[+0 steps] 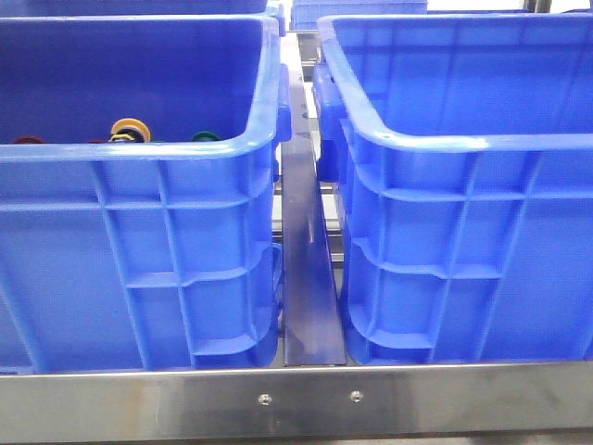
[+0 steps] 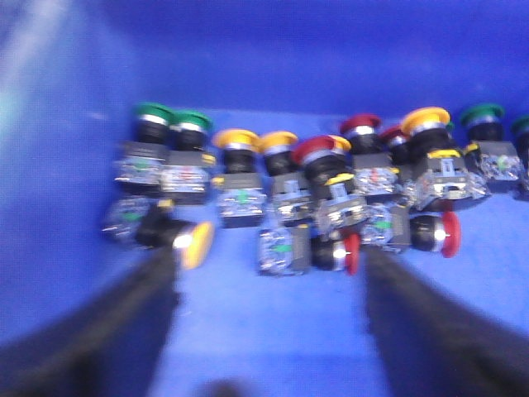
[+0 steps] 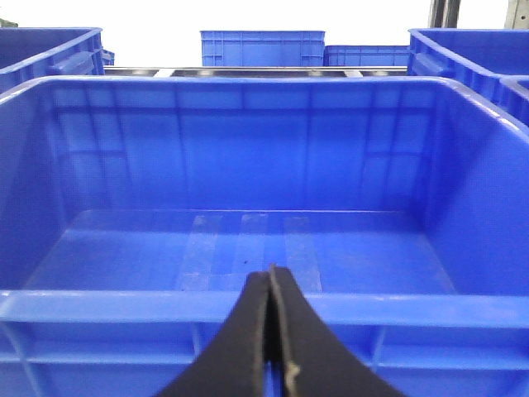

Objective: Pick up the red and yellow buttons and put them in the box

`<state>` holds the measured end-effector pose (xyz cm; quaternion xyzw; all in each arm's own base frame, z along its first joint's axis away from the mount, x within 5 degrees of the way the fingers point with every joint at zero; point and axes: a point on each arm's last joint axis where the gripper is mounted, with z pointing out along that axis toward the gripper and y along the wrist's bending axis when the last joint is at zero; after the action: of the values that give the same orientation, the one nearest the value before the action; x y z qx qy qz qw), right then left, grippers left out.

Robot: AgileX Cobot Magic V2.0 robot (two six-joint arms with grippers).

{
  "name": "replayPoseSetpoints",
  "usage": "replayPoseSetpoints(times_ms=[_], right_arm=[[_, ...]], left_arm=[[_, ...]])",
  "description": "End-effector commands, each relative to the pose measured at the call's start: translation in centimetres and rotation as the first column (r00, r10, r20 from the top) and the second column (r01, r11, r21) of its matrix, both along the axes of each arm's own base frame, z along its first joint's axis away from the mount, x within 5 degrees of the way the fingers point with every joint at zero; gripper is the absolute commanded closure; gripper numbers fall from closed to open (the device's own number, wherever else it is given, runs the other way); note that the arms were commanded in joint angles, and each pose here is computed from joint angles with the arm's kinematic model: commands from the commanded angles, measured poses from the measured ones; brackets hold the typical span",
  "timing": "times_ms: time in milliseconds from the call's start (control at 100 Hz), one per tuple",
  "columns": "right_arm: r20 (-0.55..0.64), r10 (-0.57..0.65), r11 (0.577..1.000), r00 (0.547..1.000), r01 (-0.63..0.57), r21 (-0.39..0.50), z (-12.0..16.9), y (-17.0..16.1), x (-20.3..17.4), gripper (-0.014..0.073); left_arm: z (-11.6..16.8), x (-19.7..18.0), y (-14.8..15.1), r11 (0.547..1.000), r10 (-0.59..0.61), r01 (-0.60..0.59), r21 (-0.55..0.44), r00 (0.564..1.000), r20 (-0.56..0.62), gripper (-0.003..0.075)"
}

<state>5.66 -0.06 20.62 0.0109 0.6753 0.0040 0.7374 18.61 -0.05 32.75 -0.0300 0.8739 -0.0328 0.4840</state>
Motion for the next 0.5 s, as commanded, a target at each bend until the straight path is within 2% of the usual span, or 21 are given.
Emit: replayPoseSetpoints(times_ms=[0, 150, 290, 490], right_arm=[[0.098, 0.006, 1.000, 0.995, -0.005, -0.009, 0.7, 0.1, -0.3, 0.0665], [0.098, 0.006, 1.000, 0.995, -0.005, -0.009, 0.7, 0.1, -0.3, 0.0665], [0.098, 0.006, 1.000, 0.995, -0.005, -0.009, 0.7, 0.1, -0.3, 0.0665], [0.098, 0.006, 1.000, 0.995, -0.005, -0.009, 0.7, 0.1, -0.3, 0.0665]], left_arm=[[1.5, 2.2, -0.8, 0.999, -0.032, 0.033, -0.022, 0.998, 0.045, 0.0174], [0.5, 5.7, -2.2, 0.996, -0.091, 0.089, -0.029, 0.990, -0.108, 0.0174], [-0.5, 8.6, -2.5, 0.996, -0.086, 0.075, -0.055, 0.968, -0.236, 0.0174], [-1.9, 12.4, -2.9, 0.995, -0.071, 0.042, -0.086, 0.930, -0.360, 0.0174]])
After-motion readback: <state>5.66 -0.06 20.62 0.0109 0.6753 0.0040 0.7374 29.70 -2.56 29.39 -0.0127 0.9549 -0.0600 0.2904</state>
